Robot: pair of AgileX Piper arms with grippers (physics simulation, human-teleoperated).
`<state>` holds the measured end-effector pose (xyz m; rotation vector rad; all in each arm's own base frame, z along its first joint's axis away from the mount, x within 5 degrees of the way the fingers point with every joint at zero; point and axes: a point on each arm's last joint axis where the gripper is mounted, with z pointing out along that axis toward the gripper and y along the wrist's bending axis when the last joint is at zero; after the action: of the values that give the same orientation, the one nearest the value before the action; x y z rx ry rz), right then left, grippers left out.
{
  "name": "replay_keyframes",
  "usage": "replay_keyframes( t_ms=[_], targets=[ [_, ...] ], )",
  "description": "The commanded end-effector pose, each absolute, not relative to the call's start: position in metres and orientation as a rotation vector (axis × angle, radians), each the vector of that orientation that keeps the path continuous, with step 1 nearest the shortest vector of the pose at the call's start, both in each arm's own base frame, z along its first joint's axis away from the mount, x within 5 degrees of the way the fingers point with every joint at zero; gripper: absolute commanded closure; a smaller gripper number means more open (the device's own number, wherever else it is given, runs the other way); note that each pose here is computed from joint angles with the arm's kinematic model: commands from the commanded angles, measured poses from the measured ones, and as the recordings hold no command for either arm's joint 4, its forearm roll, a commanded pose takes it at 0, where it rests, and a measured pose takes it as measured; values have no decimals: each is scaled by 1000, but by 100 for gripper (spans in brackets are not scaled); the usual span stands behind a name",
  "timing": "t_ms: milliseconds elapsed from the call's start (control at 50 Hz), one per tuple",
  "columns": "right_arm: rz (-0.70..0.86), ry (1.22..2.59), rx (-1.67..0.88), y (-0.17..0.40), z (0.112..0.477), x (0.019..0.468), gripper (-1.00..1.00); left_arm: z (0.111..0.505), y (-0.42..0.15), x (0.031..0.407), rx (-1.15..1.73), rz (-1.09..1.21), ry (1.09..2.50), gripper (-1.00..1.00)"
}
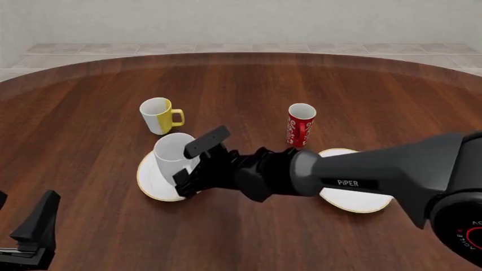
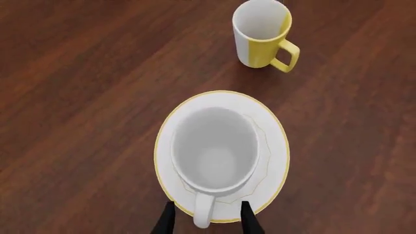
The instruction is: Put the white mug on the left plate.
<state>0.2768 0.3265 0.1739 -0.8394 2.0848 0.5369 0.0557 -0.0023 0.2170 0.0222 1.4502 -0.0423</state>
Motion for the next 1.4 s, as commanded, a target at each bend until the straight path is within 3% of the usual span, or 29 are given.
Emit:
replay_keyframes(
  t_ms=[20,1400],
  targets=[
    [533,2077,-841,324,180,277,-100,217,-2,56,24,-42,1449,-100],
    [530,1999,-876,307,228,259,-100,218,-2,56,34,-23,1445,-100]
  ],
)
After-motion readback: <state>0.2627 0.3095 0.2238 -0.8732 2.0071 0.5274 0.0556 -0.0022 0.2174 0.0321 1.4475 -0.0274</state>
